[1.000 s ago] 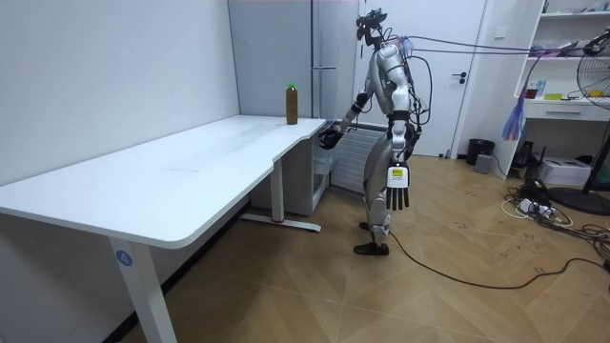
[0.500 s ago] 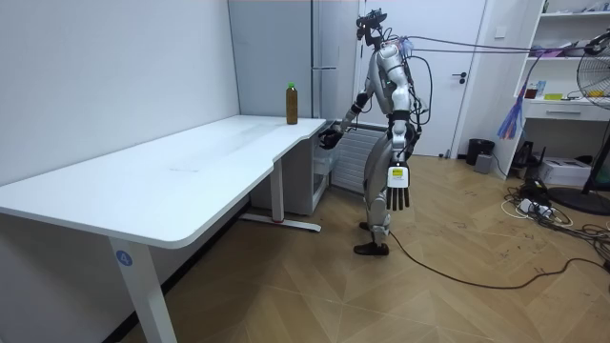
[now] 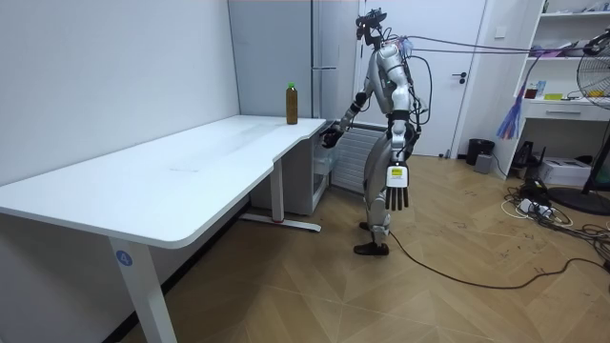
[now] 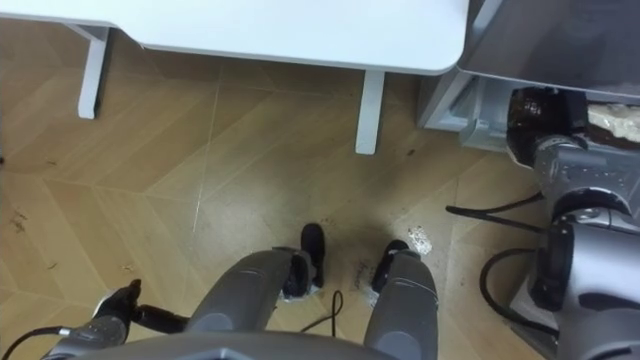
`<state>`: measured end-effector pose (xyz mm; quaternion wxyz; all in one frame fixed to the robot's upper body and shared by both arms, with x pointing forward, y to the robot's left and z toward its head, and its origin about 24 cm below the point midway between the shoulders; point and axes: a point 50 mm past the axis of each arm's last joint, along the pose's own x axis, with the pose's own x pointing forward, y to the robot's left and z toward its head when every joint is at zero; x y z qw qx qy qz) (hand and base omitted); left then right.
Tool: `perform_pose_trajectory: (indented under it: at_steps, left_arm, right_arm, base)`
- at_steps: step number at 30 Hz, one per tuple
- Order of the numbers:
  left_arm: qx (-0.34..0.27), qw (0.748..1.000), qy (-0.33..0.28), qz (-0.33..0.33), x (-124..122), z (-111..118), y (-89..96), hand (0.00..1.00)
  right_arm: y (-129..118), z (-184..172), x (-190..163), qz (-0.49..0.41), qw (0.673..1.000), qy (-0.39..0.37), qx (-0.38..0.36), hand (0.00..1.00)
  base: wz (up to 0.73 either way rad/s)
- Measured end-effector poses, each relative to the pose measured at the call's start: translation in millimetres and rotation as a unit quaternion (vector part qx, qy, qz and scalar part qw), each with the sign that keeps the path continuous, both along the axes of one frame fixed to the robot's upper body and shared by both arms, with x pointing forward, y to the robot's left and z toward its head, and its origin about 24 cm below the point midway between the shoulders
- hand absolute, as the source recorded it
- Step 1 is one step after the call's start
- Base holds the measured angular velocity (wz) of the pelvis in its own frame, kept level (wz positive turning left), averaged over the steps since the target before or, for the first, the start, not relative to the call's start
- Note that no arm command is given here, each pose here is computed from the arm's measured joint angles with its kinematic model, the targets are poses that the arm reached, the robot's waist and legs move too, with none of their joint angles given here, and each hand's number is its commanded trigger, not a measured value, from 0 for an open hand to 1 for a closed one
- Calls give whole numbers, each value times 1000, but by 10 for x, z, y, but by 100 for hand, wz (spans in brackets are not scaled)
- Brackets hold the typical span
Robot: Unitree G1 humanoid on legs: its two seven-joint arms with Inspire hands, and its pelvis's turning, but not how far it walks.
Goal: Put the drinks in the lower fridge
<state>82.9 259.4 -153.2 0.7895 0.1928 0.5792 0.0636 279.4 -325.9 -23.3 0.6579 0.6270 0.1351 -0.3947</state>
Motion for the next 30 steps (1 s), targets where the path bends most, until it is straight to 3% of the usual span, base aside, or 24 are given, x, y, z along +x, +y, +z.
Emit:
perform_pose_trajectory:
  at_steps: [9,10,30]
  left_arm:
    - [3,1000,2,2,5,3,2,0]
    - [3,1000,2,2,6,3,2,0]
    - [3,1000,5,3,-4,1,-1,0]
  right_arm:
    - [-56,16,-26,-12,1000,17,2,2]
    - [-62,18,-28,-12,1000,18,2,100]
    - [-146,-13,-117,-20,998,50,-10,100]
  base:
    - [0]
    - [0]
    - [0]
